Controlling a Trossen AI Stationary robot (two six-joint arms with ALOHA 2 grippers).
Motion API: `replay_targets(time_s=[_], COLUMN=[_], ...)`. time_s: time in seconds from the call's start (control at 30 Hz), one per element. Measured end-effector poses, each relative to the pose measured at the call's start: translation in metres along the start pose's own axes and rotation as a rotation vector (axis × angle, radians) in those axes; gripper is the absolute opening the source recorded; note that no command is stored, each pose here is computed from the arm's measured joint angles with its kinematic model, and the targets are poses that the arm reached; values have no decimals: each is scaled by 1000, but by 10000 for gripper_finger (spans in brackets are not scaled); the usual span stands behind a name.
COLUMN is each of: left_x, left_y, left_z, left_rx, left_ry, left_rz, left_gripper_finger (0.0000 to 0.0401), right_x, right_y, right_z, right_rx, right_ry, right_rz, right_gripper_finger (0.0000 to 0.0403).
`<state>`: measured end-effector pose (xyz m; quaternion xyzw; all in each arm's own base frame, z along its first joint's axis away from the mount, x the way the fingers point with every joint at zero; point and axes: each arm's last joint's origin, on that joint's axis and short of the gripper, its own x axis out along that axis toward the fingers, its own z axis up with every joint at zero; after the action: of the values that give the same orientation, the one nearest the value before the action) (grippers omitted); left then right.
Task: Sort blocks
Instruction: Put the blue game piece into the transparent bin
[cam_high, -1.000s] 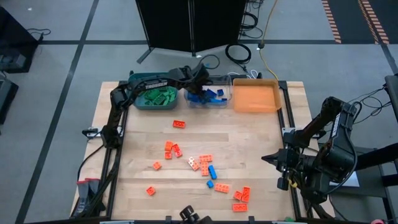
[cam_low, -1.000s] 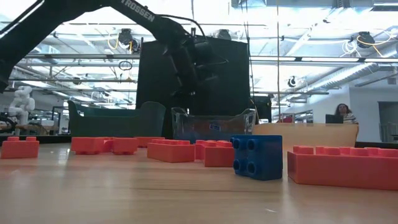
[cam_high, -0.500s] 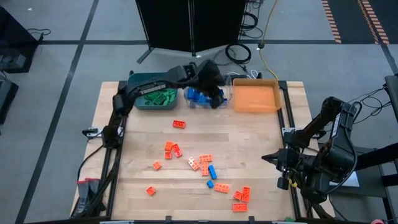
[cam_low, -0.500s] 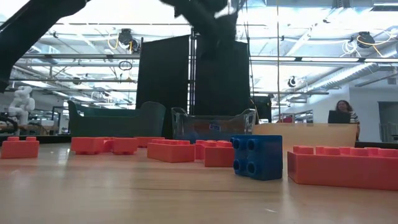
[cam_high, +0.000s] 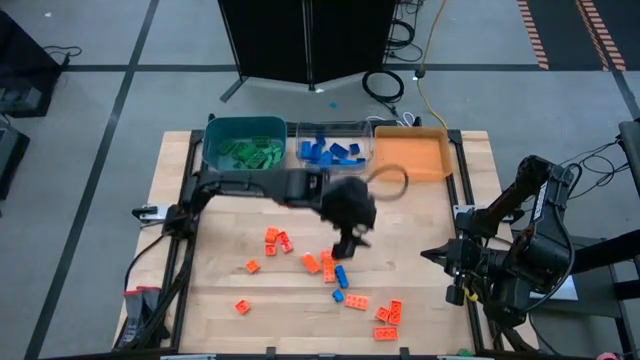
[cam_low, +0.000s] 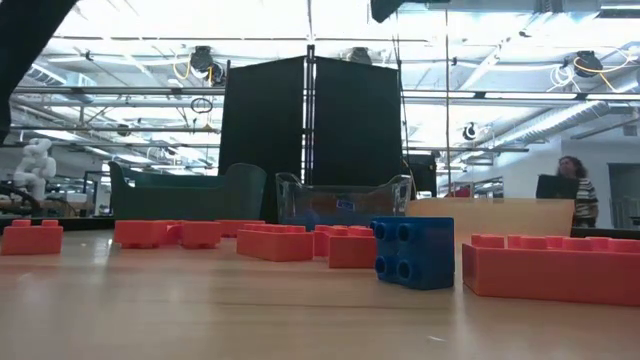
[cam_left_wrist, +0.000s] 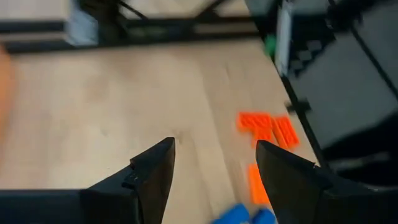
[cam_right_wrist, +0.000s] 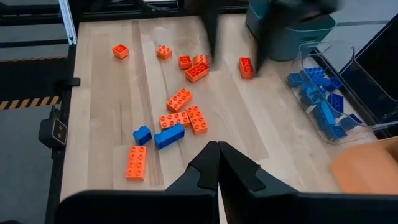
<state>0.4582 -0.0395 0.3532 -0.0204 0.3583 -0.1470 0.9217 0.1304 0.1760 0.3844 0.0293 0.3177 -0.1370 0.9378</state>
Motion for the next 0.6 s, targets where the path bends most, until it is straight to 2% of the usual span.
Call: replay_targets(time_s=[0.17,0.37,0.5,0.6], left_x=[27,56,73,86], left_y=[-30,-52,-66,-77], left_z=[-26,-72,-93,-109], left_rx=[21,16,53,139], left_ry=[143,360,404,405], left_rz=[-41,26,31,45], left_gripper_finger=[231,231,231,231], right_x=[0,0,0,0], right_y=[0,0,0,0], right_z=[0,0,0,0], right_rx=[2,0,-1,1], right_ry=[0,-1,0,-1], right_rz=[1,1,1,1], right_gripper_finger=[0,0,0,0])
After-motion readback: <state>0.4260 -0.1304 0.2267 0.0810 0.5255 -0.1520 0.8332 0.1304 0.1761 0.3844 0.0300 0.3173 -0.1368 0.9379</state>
